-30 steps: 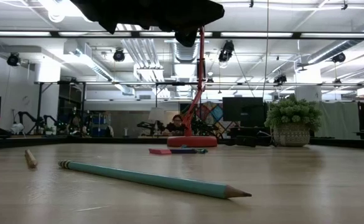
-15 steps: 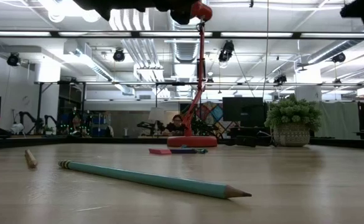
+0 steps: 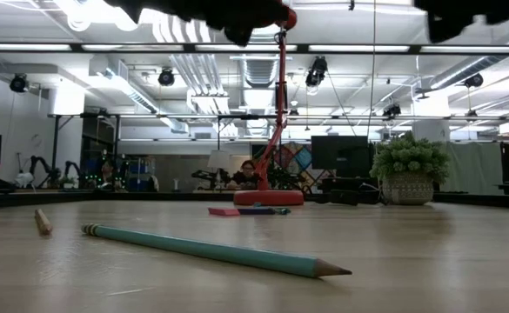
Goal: Pick and place office supplies into organizer
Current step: Put the yellow pencil into the black desk organizer
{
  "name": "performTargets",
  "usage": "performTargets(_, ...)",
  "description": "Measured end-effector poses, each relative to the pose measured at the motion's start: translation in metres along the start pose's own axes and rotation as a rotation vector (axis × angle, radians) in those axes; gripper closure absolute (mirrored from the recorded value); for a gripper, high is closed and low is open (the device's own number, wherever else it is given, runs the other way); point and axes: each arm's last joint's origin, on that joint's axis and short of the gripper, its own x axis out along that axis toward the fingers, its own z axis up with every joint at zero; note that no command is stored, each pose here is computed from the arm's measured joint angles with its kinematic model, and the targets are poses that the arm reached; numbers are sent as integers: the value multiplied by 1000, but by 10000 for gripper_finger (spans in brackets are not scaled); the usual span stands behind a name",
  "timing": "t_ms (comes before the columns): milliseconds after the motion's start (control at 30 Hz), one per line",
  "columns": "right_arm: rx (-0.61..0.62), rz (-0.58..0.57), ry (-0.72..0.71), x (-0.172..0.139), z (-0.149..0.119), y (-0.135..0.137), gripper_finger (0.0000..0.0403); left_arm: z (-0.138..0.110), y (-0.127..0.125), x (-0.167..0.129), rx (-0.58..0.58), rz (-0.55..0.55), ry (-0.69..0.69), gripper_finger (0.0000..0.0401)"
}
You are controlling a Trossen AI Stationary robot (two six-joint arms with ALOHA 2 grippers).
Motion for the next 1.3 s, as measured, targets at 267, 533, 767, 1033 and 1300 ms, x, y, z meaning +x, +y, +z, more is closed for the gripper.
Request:
performTargets(267,-35,62,-197,15,9,-62,394,-13,0,-4,-23,80,171,374)
performTargets(533,-21,-13,-142,21,2,-80,394,-16,-1,-4,-21,74,202,374)
performTargets(767,-123,-23,-153,21,6,-81,394,-23,-3,-7,-6,42,309,364)
performTargets(1033,-207,-35,-170,21,12,-82,394,-41,-28,-18,-170,-109,608,290)
performTargets(1300,-210,-38,-175,21,15,-83,394,-55,-57,-37,-336,-123,908,278)
